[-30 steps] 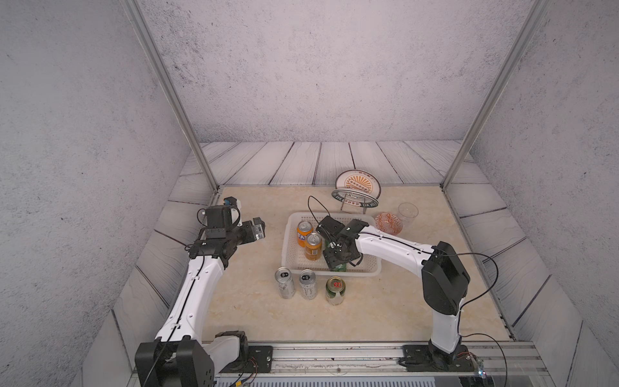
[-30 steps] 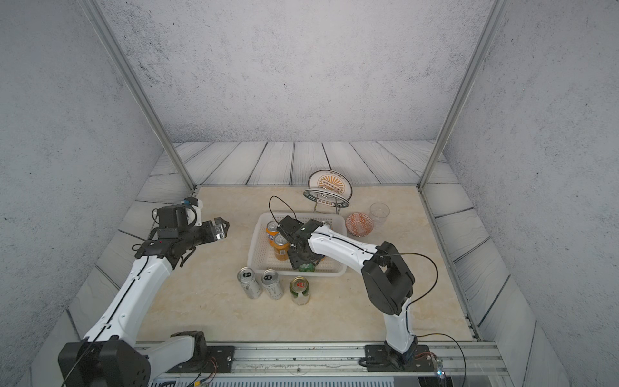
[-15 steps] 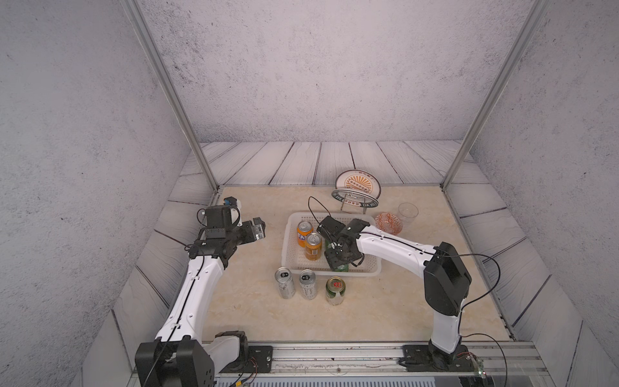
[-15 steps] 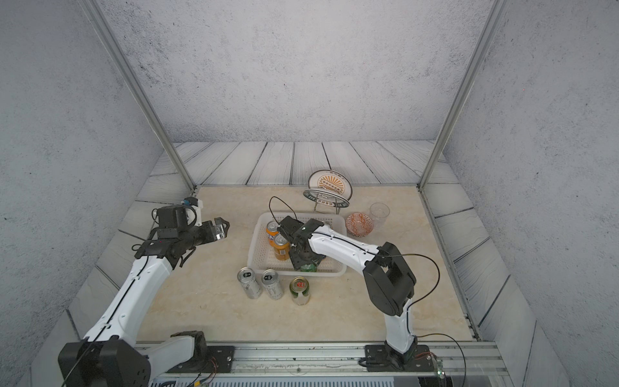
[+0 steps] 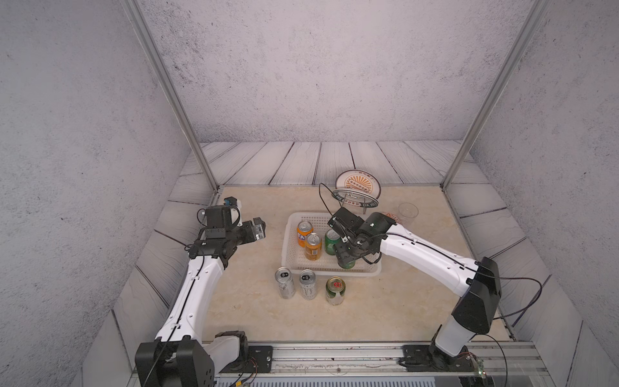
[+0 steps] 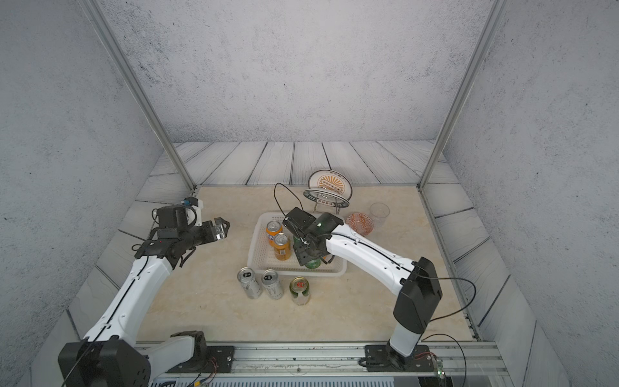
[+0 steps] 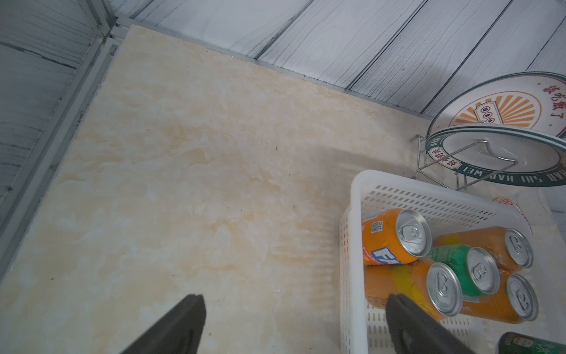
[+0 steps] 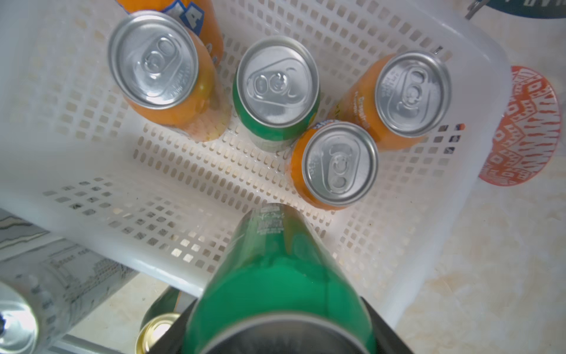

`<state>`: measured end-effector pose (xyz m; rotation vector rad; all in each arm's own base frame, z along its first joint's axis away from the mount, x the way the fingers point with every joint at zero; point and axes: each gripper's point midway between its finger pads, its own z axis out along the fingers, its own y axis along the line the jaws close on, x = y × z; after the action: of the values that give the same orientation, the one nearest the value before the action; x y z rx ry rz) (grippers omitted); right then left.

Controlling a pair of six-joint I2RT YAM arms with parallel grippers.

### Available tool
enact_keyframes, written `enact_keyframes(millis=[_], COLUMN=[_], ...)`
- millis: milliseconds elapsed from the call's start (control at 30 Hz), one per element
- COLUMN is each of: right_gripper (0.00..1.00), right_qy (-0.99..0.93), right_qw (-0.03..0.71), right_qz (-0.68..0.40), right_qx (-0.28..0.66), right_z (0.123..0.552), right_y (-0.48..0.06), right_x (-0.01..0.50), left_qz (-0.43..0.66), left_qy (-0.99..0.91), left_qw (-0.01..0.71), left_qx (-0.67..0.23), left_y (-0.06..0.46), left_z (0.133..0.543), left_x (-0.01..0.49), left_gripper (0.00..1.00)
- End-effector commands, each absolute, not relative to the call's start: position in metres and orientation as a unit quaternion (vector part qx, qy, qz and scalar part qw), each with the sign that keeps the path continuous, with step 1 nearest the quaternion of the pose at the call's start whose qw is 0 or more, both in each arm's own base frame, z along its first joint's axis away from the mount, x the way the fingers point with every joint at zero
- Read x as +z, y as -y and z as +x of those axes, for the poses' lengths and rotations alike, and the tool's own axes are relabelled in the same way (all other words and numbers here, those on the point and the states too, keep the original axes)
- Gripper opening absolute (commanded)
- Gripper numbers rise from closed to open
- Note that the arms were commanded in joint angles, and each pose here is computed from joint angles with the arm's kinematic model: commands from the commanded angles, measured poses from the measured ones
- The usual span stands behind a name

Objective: Take out the drinks from the basket
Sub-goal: Place the drink at the center of the board.

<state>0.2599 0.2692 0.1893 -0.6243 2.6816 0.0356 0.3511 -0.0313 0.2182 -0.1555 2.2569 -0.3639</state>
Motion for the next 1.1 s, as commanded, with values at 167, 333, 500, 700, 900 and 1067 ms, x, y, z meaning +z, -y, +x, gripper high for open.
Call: enact_keyframes(millis=[167, 333, 500, 700, 900, 1067], right_gripper=[0.66, 0.66, 0.66, 0.66, 0.66, 0.66], right_qy=[-0.943, -0.941, -0.941, -0.948, -0.953, -0.953], right_qw=[0.255, 0.260, 0.261, 0.246, 0.233, 0.237], right_qz=[-0.210, -0.214, -0.209, -0.196, -0.184, -0.172], right_qx=[0.026, 0.037, 0.051, 0.048, 0.059, 0.076], right_z=[0.240, 0.223, 0.209, 0.193, 0.178, 0.171], right_y=[-0.246, -0.236, -0.227, -0.212, -0.210, -0.214], right_x=[0.255, 0.265, 0.259, 0.246, 0.228, 0.214], left_qz=[-0.059, -0.058, -0.058, -0.059, -0.060, -0.059], left_qy=[-0.894, -0.893, -0.894, -0.894, -0.894, -0.894], left_qw=[0.421, 0.422, 0.422, 0.422, 0.422, 0.421], left_qx=[-0.144, -0.144, -0.142, -0.139, -0.140, -0.138], left_y=[0.029, 0.029, 0.028, 0.027, 0.027, 0.027], left_z=[0.353, 0.353, 0.353, 0.352, 0.353, 0.353], left_x=[0.223, 0.224, 0.224, 0.223, 0.223, 0.222], left_gripper=[0.99, 0.99, 0.99, 0.99, 0.99, 0.99])
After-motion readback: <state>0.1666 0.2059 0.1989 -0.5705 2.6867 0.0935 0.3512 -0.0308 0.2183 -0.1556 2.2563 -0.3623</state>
